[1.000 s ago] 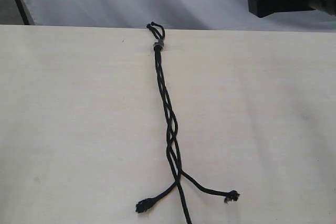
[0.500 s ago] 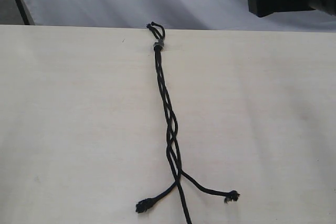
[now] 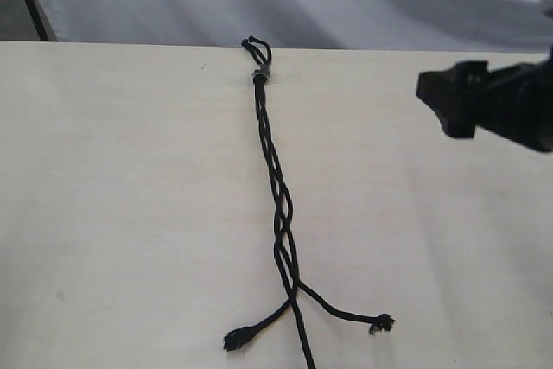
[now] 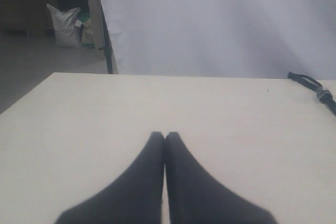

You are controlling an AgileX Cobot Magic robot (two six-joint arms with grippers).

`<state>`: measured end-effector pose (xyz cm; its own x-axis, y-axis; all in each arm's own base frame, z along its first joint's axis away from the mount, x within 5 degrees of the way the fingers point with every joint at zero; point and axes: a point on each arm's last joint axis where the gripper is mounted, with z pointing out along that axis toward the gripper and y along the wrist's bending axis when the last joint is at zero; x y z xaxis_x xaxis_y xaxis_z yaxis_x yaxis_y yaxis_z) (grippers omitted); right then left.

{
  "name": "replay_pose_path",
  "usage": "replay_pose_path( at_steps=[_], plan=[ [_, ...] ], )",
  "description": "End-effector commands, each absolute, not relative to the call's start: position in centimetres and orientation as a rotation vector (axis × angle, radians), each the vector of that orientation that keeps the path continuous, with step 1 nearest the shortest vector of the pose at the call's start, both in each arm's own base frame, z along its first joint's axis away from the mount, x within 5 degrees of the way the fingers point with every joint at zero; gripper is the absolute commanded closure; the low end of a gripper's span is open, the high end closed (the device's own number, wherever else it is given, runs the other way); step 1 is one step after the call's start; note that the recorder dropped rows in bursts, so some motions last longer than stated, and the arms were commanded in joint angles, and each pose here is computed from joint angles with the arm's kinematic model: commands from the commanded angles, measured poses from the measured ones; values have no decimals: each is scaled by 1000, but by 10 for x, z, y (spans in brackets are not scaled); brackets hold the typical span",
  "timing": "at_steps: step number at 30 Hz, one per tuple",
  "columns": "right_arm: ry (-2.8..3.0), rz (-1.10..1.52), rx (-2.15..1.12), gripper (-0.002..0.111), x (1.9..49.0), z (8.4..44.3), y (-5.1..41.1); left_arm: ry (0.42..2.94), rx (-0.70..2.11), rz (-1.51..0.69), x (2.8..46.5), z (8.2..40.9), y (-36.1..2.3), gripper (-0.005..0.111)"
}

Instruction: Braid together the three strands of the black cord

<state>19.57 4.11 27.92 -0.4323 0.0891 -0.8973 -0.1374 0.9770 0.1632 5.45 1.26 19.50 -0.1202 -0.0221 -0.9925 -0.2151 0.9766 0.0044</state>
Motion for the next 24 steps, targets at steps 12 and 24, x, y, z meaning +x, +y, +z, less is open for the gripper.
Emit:
replay_pose_path(
  at_steps=[12, 24],
  plan=[
    [1738, 252, 20, 20, 91, 226, 15, 1689, -183, 153, 54, 194, 12, 106],
    [1596, 4, 252, 20, 63, 204, -10, 1689, -183, 153, 54, 194, 12, 106]
  ],
)
